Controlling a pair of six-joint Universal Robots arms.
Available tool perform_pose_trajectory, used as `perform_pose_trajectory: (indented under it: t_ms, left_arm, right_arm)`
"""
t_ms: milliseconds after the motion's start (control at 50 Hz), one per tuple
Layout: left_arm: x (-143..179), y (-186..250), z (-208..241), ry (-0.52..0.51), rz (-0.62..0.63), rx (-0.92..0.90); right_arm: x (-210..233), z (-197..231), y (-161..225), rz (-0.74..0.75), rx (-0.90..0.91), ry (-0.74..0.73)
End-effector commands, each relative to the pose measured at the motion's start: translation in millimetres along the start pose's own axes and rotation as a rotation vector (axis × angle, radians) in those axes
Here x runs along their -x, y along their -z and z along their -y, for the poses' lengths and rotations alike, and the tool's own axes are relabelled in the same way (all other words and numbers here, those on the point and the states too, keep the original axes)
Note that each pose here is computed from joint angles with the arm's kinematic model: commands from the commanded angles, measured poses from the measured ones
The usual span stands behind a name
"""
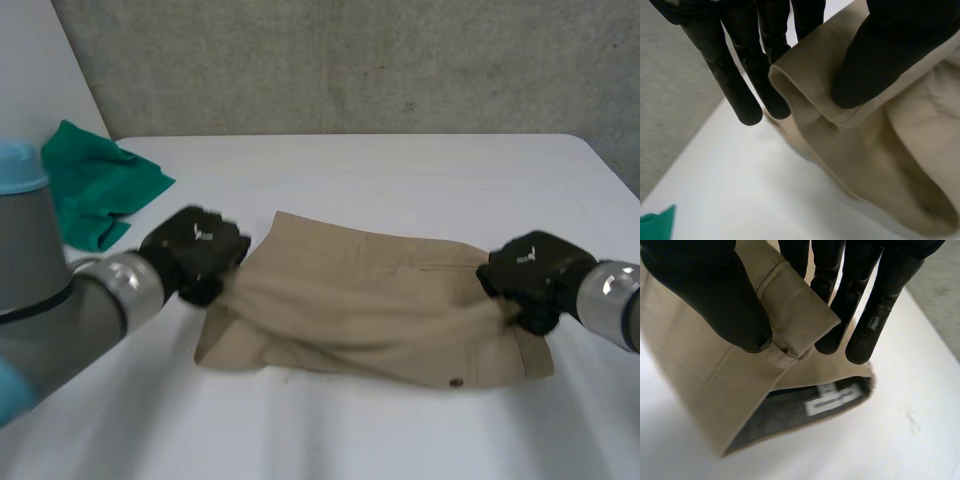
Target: Fold the laundry.
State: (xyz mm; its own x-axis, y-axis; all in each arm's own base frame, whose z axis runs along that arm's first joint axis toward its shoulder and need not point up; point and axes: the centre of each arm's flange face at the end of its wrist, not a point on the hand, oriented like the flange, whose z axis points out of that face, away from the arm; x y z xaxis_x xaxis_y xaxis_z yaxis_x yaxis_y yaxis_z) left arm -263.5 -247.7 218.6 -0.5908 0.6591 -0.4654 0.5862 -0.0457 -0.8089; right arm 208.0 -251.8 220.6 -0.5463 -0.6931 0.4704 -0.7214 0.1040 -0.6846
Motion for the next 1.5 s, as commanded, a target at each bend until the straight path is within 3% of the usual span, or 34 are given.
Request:
perform_pose_trajectory:
  t_ms: [20,160,460,600,780,920,1020,1300,1500]
  left_arm:
    - [11.5,-77.3,-5.0,0.066,0.121,-0.07]
    - [10.3,-126.0,-8.6,0.044,0.181,-0.187]
    - [-6.4,-182.6,-17.8,0.012,0.222,-0.316]
    - [-7.8,-175.6,-14.5,0.016,0.216,-0.31]
    - [4.1,-113.1,14.1,0.022,0.21,-0.302]
    - [-19.6,-81.3,-5.3,0.034,0.129,-0.193]
    - [-29.0,-74.8,-20.4,0.048,0.08,-0.105]
    - [-23.2,-98.1,-58.3,0.077,0.084,0.018]
    - [-27.1,-72.9,-67.3,0.08,0.106,0.154]
  right_arm:
    - [-25.0,-0.3,-46.8,-0.187,-0.046,-0.032]
    - [-42.5,-13.6,-87.7,-0.35,-0.031,-0.018]
    - [-45.2,-20.2,-120.3,-0.424,-0.077,-0.011]
    - [-66.8,-12.3,-117.5,-0.524,-0.076,-0.029]
    - [-87.6,25.9,-71.9,-0.603,-0.188,-0.051]
    - [-65.1,29.2,-48.0,-0.415,-0.164,-0.07]
    - [-45.9,17.9,-44.5,-0.27,-0.09,-0.164]
    - [-19.4,-9.8,-62.3,-0.171,-0.059,-0.267]
    - [-15.5,-29.8,-65.4,-0.177,-0.027,-0.289]
